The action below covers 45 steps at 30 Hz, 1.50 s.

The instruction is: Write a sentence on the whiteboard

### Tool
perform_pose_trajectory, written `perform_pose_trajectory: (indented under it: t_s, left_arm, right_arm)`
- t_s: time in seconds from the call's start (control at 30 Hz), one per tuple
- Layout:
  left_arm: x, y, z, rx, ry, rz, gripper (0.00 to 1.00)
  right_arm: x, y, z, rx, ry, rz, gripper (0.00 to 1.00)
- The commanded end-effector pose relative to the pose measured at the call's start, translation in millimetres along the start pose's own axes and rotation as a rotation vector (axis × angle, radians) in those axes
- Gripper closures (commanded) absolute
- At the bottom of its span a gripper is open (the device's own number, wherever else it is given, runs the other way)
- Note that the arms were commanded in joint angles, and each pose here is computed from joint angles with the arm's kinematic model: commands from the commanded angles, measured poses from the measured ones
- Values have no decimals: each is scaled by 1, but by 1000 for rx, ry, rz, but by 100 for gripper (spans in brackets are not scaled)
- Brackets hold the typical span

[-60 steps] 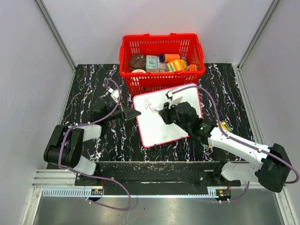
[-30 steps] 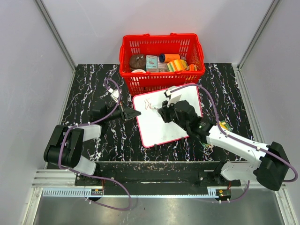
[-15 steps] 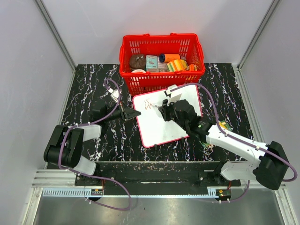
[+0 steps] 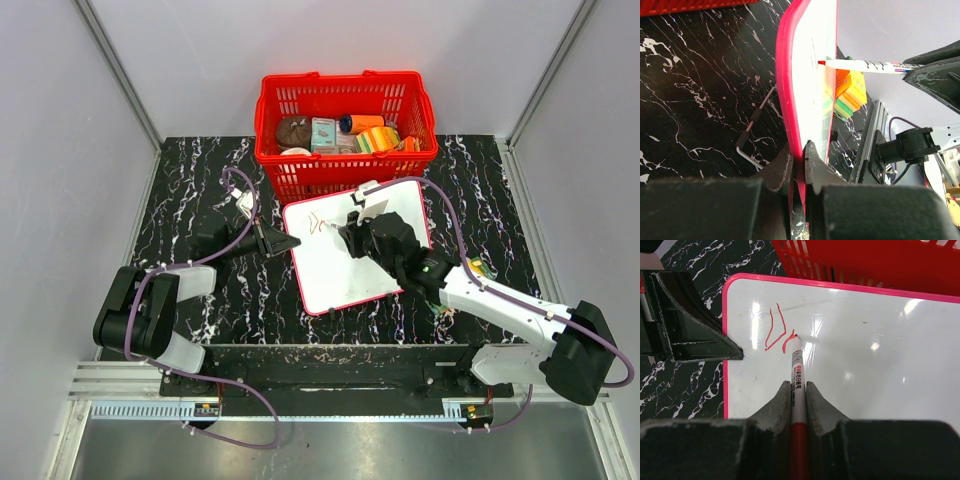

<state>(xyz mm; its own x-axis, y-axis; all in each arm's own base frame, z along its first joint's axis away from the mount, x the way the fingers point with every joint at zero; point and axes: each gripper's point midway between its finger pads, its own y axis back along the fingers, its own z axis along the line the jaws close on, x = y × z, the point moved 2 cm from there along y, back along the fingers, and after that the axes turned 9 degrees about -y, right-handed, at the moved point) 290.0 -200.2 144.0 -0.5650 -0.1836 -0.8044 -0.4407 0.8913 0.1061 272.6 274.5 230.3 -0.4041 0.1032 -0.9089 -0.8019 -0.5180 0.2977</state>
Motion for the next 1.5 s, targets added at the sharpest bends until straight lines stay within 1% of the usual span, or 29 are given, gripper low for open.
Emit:
perform_pose_trajectory:
  t_s: [0.0,0.67,0.87,0.97,1.47]
  left_arm:
    - [-7,-5,-3,22,-195,-13,100]
    - [-6,-6,-3,17,-195,-10,100]
    - [-7,-6,-3,19,-198,-10,100]
    - [-7,-6,-3,16,-197,-11,100]
    - [-6,-5,-3,14,-197,-9,100]
  right_arm:
    - [-8,3,-4,34,8,-24,100]
    - [-7,12,1,-14,-13,-22,100]
    - [-31,27,4,-33,-53,-114,100]
    - [-37,31,2,-23,-53,-135,100]
    - [-21,21,7,-42,-36,-64,100]
